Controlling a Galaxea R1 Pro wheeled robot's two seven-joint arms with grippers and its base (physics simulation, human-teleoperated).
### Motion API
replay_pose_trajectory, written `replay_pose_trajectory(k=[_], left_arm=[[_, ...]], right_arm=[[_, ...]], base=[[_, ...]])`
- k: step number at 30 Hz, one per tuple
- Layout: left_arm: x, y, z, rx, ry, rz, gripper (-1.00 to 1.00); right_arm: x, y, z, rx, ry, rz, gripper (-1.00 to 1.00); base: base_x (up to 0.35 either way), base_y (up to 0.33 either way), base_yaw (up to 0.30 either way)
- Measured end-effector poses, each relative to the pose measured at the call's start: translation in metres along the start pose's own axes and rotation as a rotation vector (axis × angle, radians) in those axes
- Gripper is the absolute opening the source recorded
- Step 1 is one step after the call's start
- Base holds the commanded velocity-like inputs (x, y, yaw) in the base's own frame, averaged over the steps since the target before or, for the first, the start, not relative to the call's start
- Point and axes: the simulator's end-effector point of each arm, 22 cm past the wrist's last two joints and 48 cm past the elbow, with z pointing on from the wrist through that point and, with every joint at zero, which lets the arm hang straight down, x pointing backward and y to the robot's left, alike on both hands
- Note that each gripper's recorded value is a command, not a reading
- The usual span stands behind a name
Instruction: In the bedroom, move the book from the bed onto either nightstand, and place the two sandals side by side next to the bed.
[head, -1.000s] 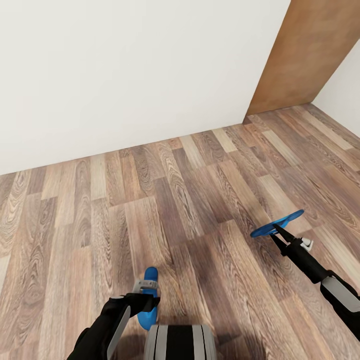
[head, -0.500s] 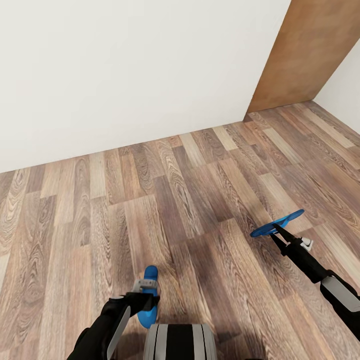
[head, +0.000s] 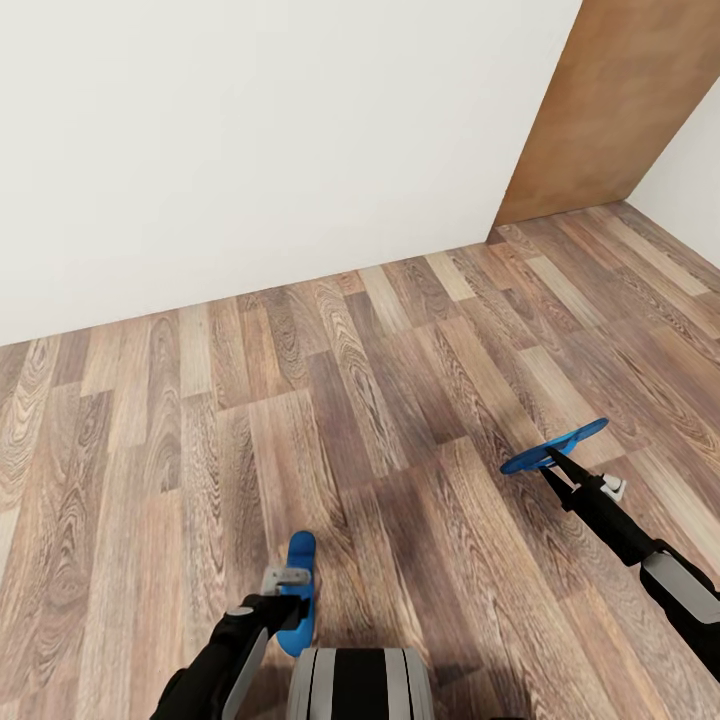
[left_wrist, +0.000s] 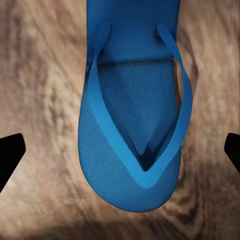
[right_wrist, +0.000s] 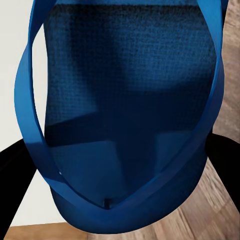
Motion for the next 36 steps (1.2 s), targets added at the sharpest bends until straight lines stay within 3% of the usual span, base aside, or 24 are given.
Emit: replay_pose_trajectory(k=[10,17,31,36], left_arm=[[0.0,-0.003,0.001,0.012,-0.008,-0.004,1.0],[-0.003,-0.019,-0.001,0.095,-0.016,-0.001,1.0],[-0.004,-0.021,-0.001,0.1,-0.022,-0.002,1.0],[0.005,-0.02,0.005,0.1,-0.002,-0.004,1.0]], right_arm=[[0.0,0.0,0.0,-0.001,0.0,0.0,-1.0],[0.0,0.0,0.0,0.0,0.0,0.0,-1.0],[0.001,0.0,0.0,0.0,0.0,0.001,-1.0],[0.005,-0.012,0.0,0.016,0.006,0.009,-1.0]], base=[[0.0,0.0,0.0],[0.0,0.0,0.0],[0.0,0.0,0.0],[0.0,0.0,0.0]])
